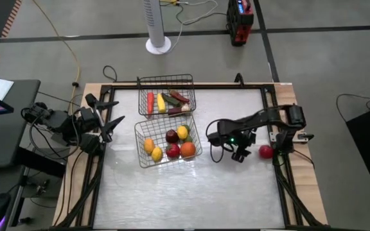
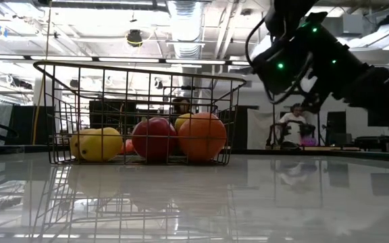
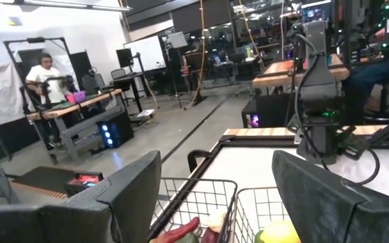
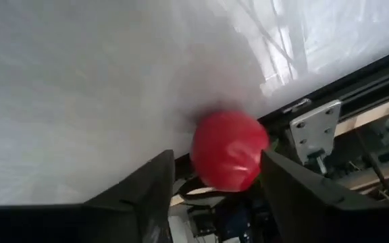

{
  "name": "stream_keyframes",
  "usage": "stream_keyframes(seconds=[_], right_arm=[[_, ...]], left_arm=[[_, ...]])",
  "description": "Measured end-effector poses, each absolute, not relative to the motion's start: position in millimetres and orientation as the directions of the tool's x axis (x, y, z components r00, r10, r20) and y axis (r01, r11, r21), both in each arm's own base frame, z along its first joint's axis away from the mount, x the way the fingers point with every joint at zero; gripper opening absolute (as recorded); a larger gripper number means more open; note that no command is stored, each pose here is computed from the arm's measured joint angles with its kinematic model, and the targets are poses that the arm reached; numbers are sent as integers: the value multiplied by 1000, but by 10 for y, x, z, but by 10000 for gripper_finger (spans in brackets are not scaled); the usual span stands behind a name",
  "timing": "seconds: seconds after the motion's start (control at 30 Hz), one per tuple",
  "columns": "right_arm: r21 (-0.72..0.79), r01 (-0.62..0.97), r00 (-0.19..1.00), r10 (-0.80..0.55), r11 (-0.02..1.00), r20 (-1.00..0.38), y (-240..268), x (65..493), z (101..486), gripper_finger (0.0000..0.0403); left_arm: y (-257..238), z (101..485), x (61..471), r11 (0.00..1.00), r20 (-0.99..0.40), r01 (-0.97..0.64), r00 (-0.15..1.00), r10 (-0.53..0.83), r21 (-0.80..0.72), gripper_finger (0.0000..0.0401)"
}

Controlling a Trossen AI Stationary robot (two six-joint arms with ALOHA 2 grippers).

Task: Sort produce into baskets
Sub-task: Put the red tomato into the brown wire basket

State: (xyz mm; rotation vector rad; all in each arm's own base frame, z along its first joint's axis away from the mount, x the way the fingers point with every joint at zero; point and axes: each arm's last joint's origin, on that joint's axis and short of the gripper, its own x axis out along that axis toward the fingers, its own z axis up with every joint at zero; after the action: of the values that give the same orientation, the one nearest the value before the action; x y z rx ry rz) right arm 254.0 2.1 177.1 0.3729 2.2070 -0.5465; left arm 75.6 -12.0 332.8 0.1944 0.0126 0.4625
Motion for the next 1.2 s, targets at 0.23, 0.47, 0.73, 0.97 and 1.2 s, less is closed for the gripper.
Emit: stream_keyframes(seconds=[0.23,0.47,0.73,0.97,1.2], right_arm=[[-266,418,-648,80,869,-757,171,2486,1725,263],[-278,302,-699,14,912,-715,336,2343,1624,277],[-274,267,-722,4,924,-691,361,2274,1575,349],[-239,230,-723,1,943,-691,358,2246,1533,394],[-259,214,-759,-6,942,-651,332,2076,1384,378]], left_arm=[[-120,3329,756,879,33,-442,895,444,178,272],[-120,3328,756,879,32,-442,895,444,180,272],[-120,3328,757,879,32,-442,895,444,180,272],[-120,3324,756,878,29,-442,895,444,183,272],[-120,3316,757,878,23,-440,896,444,191,272]])
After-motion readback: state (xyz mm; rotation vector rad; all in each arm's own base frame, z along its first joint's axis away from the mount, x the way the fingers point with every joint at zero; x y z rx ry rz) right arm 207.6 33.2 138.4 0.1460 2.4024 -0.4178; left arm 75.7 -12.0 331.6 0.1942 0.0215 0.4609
